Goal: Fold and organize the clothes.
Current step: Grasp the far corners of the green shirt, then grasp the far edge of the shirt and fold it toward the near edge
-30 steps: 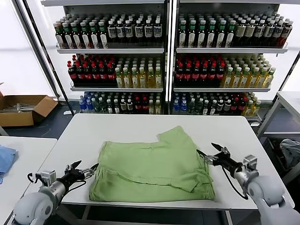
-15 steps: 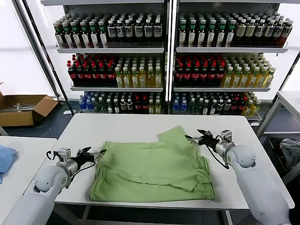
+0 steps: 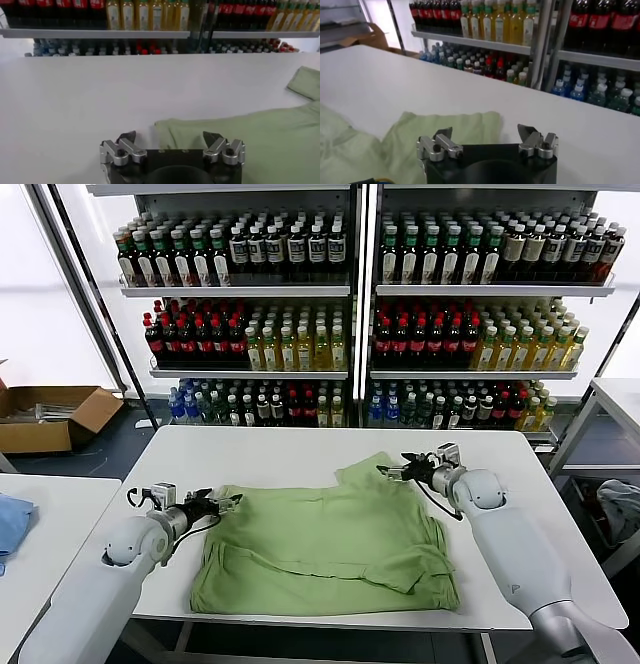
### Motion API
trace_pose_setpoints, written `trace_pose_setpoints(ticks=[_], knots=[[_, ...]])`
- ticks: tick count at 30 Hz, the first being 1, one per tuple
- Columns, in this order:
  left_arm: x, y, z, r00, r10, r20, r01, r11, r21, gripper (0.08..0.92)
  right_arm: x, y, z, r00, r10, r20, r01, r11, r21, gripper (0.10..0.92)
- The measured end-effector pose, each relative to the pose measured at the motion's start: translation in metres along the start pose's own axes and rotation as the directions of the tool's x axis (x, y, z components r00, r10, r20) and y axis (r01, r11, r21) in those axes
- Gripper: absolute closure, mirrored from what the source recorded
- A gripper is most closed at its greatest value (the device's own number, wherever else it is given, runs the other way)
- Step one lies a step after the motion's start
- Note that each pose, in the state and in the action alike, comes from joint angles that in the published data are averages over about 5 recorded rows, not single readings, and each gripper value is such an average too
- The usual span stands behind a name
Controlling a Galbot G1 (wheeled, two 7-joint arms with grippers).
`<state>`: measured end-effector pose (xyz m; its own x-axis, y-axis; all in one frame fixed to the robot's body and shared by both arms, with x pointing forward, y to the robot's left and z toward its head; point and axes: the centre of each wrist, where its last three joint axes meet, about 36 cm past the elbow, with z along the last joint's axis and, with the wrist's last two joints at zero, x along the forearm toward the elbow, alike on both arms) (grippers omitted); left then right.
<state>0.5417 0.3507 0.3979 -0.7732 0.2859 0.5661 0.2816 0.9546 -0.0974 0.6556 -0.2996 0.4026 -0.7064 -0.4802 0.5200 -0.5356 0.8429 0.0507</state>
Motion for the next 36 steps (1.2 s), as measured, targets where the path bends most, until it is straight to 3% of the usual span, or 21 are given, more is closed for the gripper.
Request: trace_pose_setpoints(ticks=[5,15,22,30,36], knots=[[-0.004,-0.003,0.000,0.9998,0.003,-0.017,-0.003,1.000,-0.008,0.203,-0.006,0.002,-0.001,1.000,-0.007,-0.018,0.007,1.000,-0.001,0.394],[-0.005,-0.004,0.001,0.9987,0.035,-0.036,-0.035,0.999,-0.015,0.483,-0.008,0.005,-0.004,1.000,-0.014,-0.018,0.014,1.000,-0.023,0.680],[-0.005,-0.005,-0.001,0.9982,0.051,-0.032,-0.051,0.999,-0.009,0.683,0.000,0.007,-0.007,0.999,-0.019,0.027,0.021,0.998,-0.056,0.879],[0.000,-0.008,-0.005,0.9996,0.029,0.002,-0.029,1.000,-0.008,0.881,0.023,0.014,-0.011,0.993,-0.033,0.116,0.045,0.993,-0.108,0.917],[0.015,-0.015,-0.012,0.9985,0.001,0.055,-0.001,1.000,-0.010,0.897,0.051,0.023,-0.002,0.983,-0.044,0.176,0.070,0.987,-0.144,0.917]])
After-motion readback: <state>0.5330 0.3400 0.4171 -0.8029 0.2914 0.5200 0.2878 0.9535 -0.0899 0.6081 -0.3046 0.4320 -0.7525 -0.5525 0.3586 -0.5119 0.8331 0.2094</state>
